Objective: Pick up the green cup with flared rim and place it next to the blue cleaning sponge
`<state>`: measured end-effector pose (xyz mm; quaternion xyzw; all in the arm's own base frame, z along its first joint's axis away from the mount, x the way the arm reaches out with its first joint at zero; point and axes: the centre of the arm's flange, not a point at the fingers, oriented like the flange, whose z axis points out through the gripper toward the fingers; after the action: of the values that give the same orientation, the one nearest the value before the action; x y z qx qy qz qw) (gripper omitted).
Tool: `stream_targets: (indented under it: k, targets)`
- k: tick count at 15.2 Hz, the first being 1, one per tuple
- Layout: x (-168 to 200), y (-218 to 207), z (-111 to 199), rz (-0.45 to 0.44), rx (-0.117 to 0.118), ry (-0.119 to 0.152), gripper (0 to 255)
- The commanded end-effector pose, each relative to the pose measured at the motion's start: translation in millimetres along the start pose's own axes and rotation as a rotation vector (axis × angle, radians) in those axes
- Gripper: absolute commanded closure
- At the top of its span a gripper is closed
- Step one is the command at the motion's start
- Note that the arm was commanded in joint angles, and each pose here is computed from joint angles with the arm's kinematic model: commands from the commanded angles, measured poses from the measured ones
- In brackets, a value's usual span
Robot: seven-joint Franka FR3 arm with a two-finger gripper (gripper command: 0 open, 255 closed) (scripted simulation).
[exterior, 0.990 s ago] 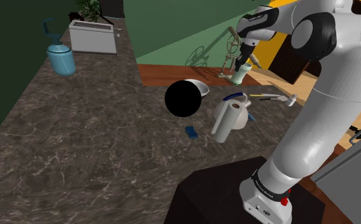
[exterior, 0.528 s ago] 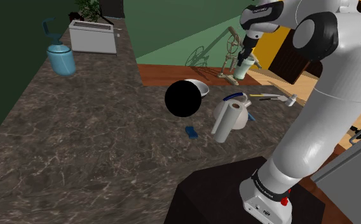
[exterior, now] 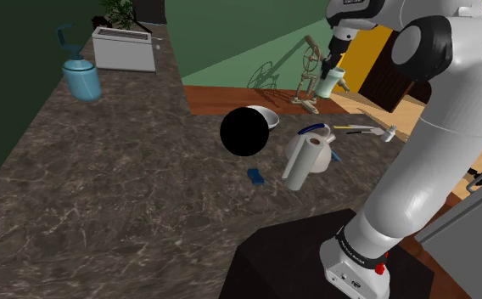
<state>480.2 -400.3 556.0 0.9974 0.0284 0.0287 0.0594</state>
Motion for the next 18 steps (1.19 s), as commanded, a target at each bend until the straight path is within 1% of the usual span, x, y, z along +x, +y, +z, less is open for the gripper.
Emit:
stream_targets:
  k: [1,4,18]
  targets:
    - [0.9,0.7,-10.4,0.0,0.0,0.0,255]
    - [1.5,2.0,-21.6,0.0,0.0,0.0,255]
    - [-1.7,-181.3,-44.7,0.0,0.0,0.0,255]
